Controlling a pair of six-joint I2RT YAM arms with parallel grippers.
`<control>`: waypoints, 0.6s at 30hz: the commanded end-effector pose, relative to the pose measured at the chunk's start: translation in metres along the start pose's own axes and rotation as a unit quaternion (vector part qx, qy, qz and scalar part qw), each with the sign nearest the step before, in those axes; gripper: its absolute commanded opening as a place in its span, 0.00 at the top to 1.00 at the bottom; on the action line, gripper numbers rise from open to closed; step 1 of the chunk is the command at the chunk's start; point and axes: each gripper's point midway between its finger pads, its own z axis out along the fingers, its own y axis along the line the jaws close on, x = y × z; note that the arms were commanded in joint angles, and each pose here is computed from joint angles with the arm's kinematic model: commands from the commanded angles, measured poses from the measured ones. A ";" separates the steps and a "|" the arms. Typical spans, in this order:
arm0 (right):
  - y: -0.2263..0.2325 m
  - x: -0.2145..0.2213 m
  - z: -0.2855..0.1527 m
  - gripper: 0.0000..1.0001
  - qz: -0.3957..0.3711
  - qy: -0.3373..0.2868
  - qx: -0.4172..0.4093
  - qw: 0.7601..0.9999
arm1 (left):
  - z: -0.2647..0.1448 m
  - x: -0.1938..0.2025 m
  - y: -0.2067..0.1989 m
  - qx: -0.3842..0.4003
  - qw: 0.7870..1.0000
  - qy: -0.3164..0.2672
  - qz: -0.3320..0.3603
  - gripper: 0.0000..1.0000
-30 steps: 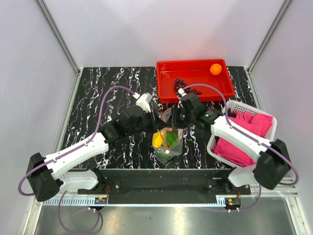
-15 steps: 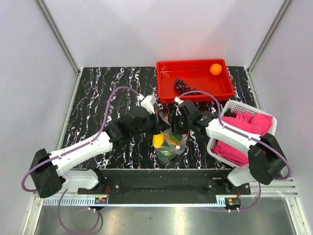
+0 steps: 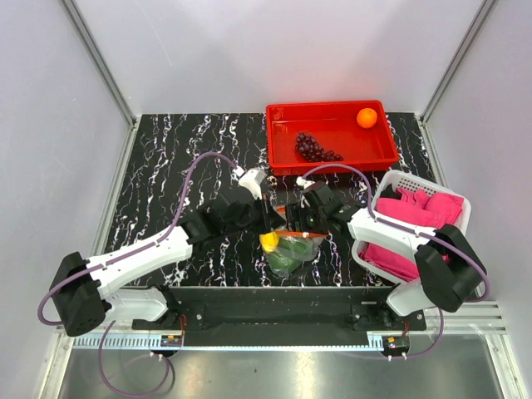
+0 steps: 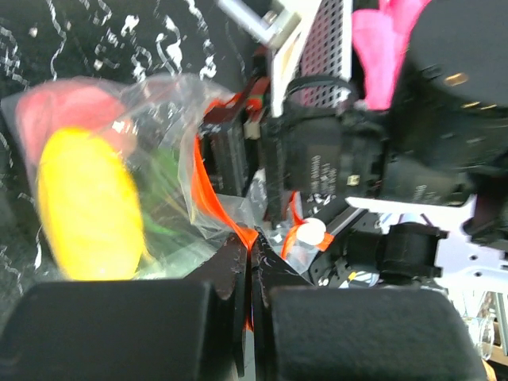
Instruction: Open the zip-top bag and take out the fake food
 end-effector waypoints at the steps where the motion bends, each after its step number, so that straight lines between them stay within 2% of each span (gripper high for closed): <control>1: -0.031 0.027 0.001 0.19 -0.004 0.038 0.067 0.997 | -0.012 -0.013 -0.010 0.019 0.999 -0.032 0.000 1.00; 9: -0.017 0.032 0.008 0.19 0.018 0.050 0.029 0.998 | -0.016 -0.013 -0.005 0.013 0.999 -0.043 -0.011 1.00; 12: -0.006 0.028 0.008 0.23 0.032 0.044 0.006 0.998 | -0.018 -0.012 -0.004 0.016 0.999 -0.044 -0.015 1.00; 13: -0.005 0.028 0.007 0.30 0.040 0.042 0.003 0.998 | -0.018 -0.010 -0.003 0.016 0.999 -0.043 -0.016 1.00; 15: -0.002 0.029 0.005 0.37 0.053 0.030 -0.009 0.998 | -0.018 -0.009 -0.003 0.017 0.999 -0.042 -0.021 1.00; 16: 0.001 0.029 0.004 0.48 0.056 0.027 -0.018 0.998 | -0.018 -0.008 -0.002 0.018 0.999 -0.042 -0.022 1.00; 18: 0.006 0.027 -0.002 0.58 0.067 0.007 -0.036 0.997 | -0.017 -0.005 -0.001 0.020 0.999 -0.042 -0.027 1.00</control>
